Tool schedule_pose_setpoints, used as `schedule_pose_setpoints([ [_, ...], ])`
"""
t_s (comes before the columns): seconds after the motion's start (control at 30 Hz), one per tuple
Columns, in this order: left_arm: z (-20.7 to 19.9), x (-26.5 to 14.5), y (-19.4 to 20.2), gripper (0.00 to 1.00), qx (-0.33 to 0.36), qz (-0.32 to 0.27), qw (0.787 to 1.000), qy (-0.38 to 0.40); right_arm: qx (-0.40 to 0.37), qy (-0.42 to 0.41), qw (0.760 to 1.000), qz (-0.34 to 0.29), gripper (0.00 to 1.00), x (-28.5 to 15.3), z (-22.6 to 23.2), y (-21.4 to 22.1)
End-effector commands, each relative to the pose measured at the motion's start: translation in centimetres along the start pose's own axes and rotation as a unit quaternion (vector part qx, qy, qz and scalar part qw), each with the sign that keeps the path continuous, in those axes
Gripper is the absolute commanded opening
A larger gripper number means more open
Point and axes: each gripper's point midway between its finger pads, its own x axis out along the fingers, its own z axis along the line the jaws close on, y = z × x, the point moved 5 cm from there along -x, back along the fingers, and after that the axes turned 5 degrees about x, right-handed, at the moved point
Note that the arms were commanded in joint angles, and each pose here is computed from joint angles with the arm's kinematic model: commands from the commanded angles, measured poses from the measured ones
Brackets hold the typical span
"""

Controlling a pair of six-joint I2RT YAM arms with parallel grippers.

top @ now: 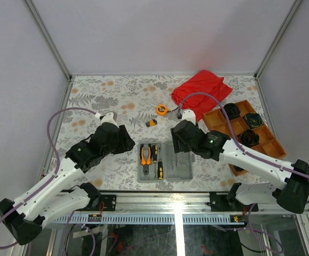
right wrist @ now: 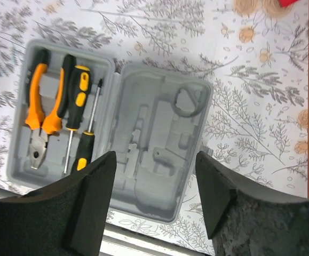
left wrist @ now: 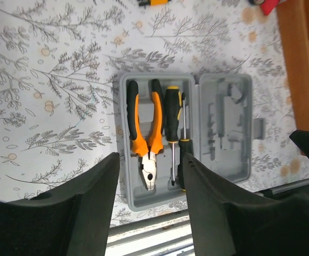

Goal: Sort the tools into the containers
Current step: Adjust the screwdriver in the storage box, then move the engineering item at the center of the board.

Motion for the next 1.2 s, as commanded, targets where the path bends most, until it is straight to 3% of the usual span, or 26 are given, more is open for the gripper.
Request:
schedule_pose_setpoints([
  [0.0, 0.7, -2.3, -1.6, 0.52, 0.046, -0.025, 0.998, -0.017, 0.004, -0.006, 0.999, -0.037, 0.70, -2.1, 0.2, -2.9],
  [0.13, 0.8, -2.6, -2.1, 0.53, 0.058, -0.038, 0.997, -0.021, 0.014, -0.040, 0.999, -0.032, 0.79, -2.0, 1.6, -3.3],
  [0.4, 0.7, -3.2, -2.1, 0.58, 0.054, -0.062, 0.997, 0.008, 0.035, -0.042, 0.998, -0.030, 0.81, 0.1, 1.4, -4.8],
  [0.6, 0.6, -3.1, -2.3, 0.59, 0.059, -0.062, 0.996, 0.004, 0.012, -0.092, 0.995, -0.034, 0.81, 1.7, 1.6, -6.7],
  [0.8, -0.2, -1.9, -3.7, 0.61, 0.087, -0.076, 0.993, -0.003, -0.023, -0.088, 0.996, -0.006, 0.82, 4.0, 2.0, -8.7],
  [0.9, -0.5, -0.8, -4.4, 0.67, 0.090, -0.089, 0.992, -0.006, -0.033, -0.082, 0.996, 0.005, 0.83, 5.8, 1.8, -9.7],
  [1.17, -0.7, 3.3, -6.1, 0.68, 0.090, -0.064, 0.993, -0.033, -0.025, -0.008, 1.000, -0.003, 0.83, 10.7, 0.6, -12.5],
])
